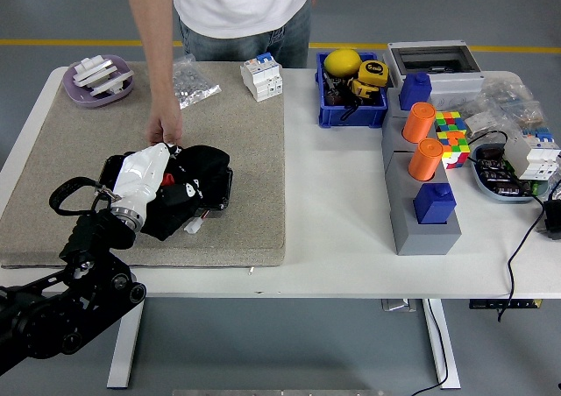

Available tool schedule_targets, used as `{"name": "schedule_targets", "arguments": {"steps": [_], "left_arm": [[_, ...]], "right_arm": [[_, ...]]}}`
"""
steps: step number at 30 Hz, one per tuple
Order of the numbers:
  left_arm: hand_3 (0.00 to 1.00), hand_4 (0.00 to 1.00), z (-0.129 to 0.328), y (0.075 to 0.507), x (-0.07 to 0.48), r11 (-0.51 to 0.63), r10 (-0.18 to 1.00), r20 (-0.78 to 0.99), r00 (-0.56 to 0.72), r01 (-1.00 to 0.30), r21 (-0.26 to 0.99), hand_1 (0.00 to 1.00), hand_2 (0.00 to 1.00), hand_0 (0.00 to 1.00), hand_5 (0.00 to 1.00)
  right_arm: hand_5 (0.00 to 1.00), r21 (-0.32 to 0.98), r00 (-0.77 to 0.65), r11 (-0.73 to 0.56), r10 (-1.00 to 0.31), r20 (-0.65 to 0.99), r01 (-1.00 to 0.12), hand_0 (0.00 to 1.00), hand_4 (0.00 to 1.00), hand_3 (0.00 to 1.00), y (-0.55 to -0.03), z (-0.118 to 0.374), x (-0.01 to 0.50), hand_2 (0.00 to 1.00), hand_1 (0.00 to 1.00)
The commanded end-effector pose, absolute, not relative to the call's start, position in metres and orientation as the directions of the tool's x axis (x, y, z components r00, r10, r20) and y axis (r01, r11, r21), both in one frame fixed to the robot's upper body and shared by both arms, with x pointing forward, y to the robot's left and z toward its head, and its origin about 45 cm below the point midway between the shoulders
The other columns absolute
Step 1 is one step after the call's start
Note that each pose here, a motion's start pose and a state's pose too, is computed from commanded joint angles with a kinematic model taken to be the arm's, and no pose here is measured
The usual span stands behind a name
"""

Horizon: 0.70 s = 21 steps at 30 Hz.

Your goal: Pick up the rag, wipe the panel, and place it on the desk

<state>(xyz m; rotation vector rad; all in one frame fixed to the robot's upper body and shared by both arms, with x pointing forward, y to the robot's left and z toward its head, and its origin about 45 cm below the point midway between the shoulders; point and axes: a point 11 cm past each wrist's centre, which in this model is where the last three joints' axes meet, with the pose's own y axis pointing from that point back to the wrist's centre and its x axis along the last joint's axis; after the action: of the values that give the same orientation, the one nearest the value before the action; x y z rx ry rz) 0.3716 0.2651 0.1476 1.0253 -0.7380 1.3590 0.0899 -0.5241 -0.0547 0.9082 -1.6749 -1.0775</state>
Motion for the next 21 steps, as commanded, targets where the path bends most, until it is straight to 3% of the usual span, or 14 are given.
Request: {"name": "schedule_targets", "arguments": {"steps": [21], "left_arm": [[0.424, 0.285, 0.155, 0.35, 0.385, -0.292, 0.371, 0.928, 0.004, -0.949, 0.121, 0.195, 0.44, 0.27, 0.002]], "right_arm": [[0.576, 0.934, -0.312, 0.343, -0.903, 0.297, -0.104, 0.705, 0.998, 0.638, -0.523, -0.055, 0.091, 0.643, 0.545]]}}
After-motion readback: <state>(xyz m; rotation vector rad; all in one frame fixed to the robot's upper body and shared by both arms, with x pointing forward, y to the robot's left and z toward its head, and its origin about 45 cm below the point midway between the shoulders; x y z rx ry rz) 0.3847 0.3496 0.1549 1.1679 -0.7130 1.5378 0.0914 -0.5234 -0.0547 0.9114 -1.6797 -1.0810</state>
